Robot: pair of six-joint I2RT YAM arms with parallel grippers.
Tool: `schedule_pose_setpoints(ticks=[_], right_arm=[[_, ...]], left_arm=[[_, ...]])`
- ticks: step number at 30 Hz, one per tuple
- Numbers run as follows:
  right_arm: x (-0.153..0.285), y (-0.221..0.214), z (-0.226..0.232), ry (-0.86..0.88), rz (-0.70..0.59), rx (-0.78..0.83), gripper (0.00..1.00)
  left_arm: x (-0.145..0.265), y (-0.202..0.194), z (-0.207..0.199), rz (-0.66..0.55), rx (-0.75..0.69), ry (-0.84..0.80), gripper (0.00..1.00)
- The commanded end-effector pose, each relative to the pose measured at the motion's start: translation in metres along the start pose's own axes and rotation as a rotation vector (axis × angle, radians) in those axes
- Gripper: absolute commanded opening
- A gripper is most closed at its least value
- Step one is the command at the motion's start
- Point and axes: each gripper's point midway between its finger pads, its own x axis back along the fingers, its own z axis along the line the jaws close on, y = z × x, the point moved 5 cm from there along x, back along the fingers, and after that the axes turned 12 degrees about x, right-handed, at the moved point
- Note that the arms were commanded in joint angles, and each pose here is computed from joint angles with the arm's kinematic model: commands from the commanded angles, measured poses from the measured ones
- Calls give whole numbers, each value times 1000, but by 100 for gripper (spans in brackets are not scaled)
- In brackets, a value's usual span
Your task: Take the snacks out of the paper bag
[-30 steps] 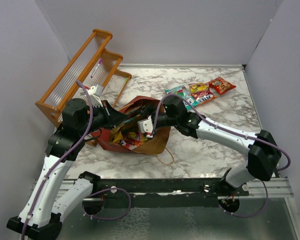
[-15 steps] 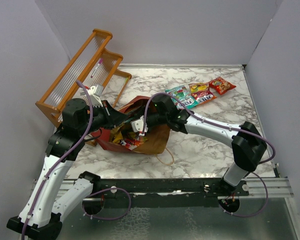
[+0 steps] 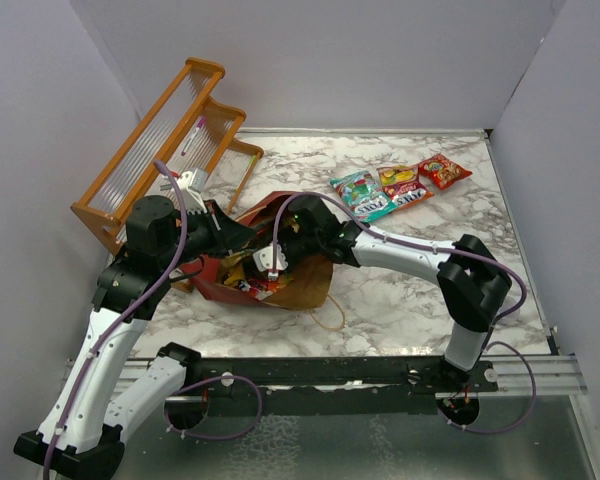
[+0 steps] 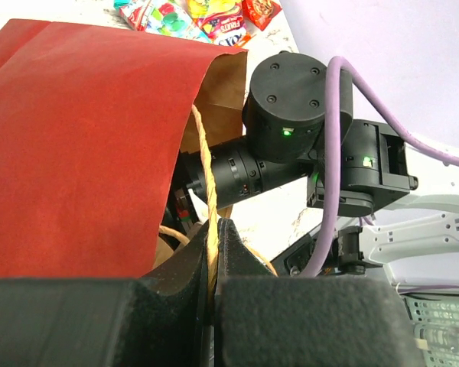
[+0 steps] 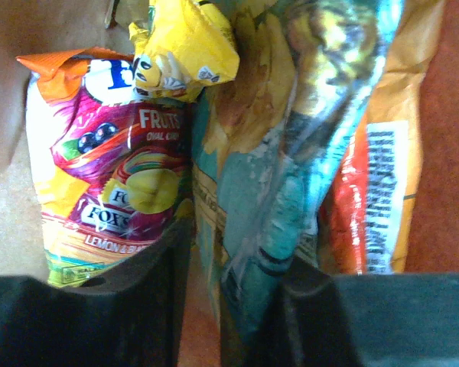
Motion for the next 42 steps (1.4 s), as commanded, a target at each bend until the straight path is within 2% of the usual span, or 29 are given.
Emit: schedule_pose_setpoints(ticks=[1,5,6,18,32,42], right_arm=[[-3,6,-1,-6,-5,-16,24],[5,13,3,-27,-18,-58,4],[7,15,3,-31,-24,-71,2],[59,68,-21,-200,-190,-176,1],[140,117,-54,-352,-227,-140,1],[215,157,-70,-508,-253,-115,1]], left_arm=[[-1,1,-4,3,-12,-29,0],[0,2,-2,-10,-20,-17,0],[1,2,-2,-13,-22,-14,0],[12,16,-2,-96,-70,66,0],[16,25,-1,-154,-84,103,0],[18,29,0,-173,-90,124,0]])
